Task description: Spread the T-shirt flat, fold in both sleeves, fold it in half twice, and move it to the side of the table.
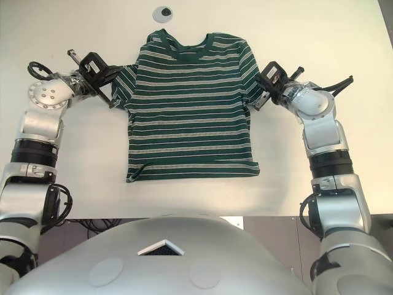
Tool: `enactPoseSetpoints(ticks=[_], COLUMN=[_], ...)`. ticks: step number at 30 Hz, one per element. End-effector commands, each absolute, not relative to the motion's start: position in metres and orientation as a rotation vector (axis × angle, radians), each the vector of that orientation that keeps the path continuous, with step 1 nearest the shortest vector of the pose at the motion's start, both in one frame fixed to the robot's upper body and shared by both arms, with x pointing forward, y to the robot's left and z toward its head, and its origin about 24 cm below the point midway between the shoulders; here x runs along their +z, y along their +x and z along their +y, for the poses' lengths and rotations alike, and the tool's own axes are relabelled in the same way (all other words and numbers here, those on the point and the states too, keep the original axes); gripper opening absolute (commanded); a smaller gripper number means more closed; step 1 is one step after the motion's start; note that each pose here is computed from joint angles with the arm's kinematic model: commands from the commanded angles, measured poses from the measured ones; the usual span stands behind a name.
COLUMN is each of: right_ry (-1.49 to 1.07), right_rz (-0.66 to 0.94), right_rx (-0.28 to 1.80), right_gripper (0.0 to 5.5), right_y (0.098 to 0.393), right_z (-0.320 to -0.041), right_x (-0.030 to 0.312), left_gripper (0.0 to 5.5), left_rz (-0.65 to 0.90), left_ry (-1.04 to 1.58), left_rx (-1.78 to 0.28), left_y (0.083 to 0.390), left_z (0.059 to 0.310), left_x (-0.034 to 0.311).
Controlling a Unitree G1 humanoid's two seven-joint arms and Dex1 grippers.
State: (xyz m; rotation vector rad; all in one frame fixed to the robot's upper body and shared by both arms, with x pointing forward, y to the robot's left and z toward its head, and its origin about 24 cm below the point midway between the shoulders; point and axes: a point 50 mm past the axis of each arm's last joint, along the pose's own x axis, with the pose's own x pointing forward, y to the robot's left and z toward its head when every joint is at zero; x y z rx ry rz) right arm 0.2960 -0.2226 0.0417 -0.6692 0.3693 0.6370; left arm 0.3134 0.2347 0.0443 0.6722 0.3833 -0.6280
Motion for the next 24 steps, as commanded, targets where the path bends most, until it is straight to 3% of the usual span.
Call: enactPoseSetpoints(ticks=[1,4,11,15,17,20,24], right_ry=[-0.725,-0.741,-0.769,-0.779,-0.772,-0.753,-0.709], right_rz=[0.405,0.445,0.595,0.63,0.601,0.459,0.21], right_rx=[0.673,0.676,0.657,0.603,0.586,0.631,0.642], right_gripper=[0.01,0.01,0.01,0.01,0.01,0.01,0.01], right_y=[0.296,0.293,0.266,0.254,0.256,0.263,0.273], right_z=[-0.219,-0.225,-0.262,-0.283,-0.284,-0.265,-0.244], right_x=[0.029,0.022,0.009,0.011,0.015,0.024,0.051], left_gripper=[0.0,0.0,0.0,0.0,0.0,0.0,0.0], left_rz=[0.482,0.529,0.626,0.617,0.601,0.527,0.278], left_ry=[0.711,0.711,0.72,0.717,0.709,0.698,0.61], left_rx=[-0.657,-0.666,-0.551,-0.502,-0.506,-0.558,-0.622], left_y=[0.319,0.317,0.295,0.288,0.288,0.291,0.302], left_z=[0.232,0.237,0.291,0.308,0.306,0.29,0.265], left_x=[0.028,0.02,0.019,0.026,0.026,0.026,0.052])
